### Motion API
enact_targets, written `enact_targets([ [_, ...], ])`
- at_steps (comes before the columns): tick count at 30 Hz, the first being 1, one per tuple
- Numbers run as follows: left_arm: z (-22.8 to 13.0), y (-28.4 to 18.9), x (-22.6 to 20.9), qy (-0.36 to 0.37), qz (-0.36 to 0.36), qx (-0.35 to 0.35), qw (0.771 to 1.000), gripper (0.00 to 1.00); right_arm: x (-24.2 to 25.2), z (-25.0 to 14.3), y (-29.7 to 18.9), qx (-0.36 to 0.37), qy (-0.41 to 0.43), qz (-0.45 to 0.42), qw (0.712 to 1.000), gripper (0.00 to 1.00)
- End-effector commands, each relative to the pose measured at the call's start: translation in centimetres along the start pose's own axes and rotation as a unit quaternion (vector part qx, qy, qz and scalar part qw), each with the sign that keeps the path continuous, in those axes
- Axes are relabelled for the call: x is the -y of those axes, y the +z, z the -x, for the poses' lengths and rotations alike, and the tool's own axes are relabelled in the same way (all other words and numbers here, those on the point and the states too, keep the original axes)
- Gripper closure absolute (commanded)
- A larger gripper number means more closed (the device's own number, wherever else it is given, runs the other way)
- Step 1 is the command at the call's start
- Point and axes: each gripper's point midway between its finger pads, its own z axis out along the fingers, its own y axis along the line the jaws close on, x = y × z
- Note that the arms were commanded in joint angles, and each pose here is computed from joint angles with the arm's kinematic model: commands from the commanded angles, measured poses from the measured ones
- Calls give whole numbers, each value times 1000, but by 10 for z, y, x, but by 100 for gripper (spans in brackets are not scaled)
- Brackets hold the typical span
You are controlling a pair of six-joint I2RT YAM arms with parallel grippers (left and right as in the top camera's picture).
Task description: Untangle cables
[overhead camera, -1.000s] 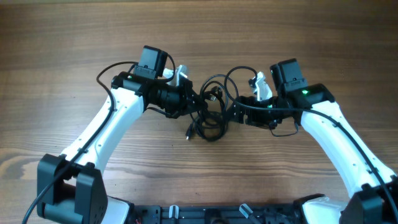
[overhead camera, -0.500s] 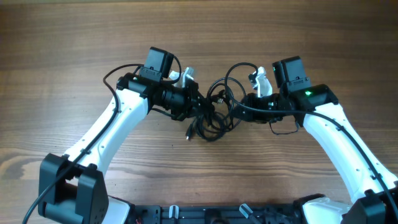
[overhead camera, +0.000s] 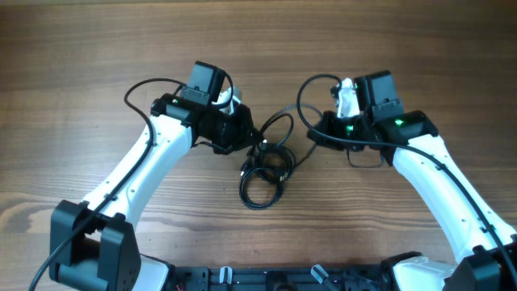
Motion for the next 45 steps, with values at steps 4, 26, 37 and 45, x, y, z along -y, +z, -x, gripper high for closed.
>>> enact_targets([
  [4, 10, -48, 35, -1, -147, -21, 989, 96, -112, 15, -47, -8, -27, 274, 961, 96],
  [26, 49, -77, -28, -8, -83, 60, 995, 0, -111, 75, -72, 152, 52, 228, 960, 96],
  [37, 29, -68, 13, 169, -147, 34, 974, 8, -80, 47, -40, 81, 86, 168, 979, 96],
  [45, 29, -47, 44, 345, -131, 72, 927, 8, -94, 34, -33, 61, 72, 176, 980, 96],
])
